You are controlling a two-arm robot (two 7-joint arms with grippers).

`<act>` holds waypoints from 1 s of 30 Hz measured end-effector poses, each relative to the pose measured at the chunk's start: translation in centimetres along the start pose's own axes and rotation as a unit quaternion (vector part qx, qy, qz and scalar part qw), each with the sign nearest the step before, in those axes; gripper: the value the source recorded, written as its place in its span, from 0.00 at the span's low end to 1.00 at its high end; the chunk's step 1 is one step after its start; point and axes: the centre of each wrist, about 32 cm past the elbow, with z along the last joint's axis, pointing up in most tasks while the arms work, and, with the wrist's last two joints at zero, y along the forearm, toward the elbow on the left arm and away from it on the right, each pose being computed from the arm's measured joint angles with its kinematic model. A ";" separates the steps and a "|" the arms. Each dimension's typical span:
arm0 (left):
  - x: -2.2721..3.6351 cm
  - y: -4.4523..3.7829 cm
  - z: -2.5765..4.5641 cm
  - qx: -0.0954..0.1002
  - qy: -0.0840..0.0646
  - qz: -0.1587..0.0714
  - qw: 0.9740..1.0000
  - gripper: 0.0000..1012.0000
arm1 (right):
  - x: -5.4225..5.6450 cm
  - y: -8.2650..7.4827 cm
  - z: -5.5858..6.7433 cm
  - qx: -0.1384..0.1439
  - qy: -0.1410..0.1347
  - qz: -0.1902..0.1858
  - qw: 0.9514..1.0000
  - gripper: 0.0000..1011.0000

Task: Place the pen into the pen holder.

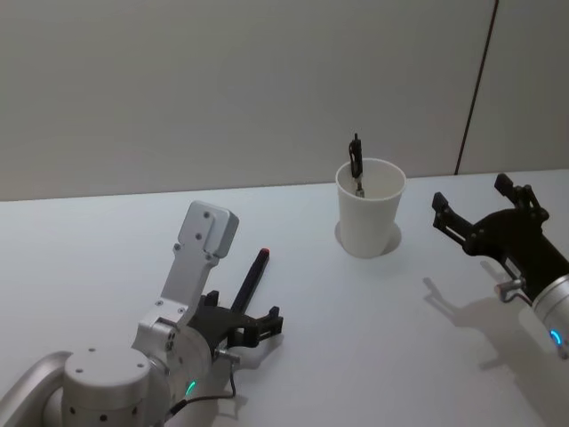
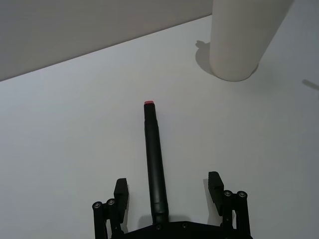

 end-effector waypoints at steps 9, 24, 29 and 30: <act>-0.07 -0.25 -0.19 0.007 0.015 0.008 1.000 0.99 | 0.0 0.0 0.0 0.000 0.000 0.000 1.000 0.99; -0.10 -0.37 -0.16 0.010 0.035 0.018 0.999 0.99 | 0.0 0.0 0.0 0.000 0.000 0.000 1.000 0.99; -0.10 -0.39 -0.14 0.010 0.038 0.021 0.999 0.95 | 0.0 0.0 0.0 0.000 0.000 0.000 1.000 0.99; -0.10 -0.39 -0.13 0.010 0.038 0.022 0.999 0.93 | 0.0 0.0 0.0 0.000 0.000 0.000 1.000 0.99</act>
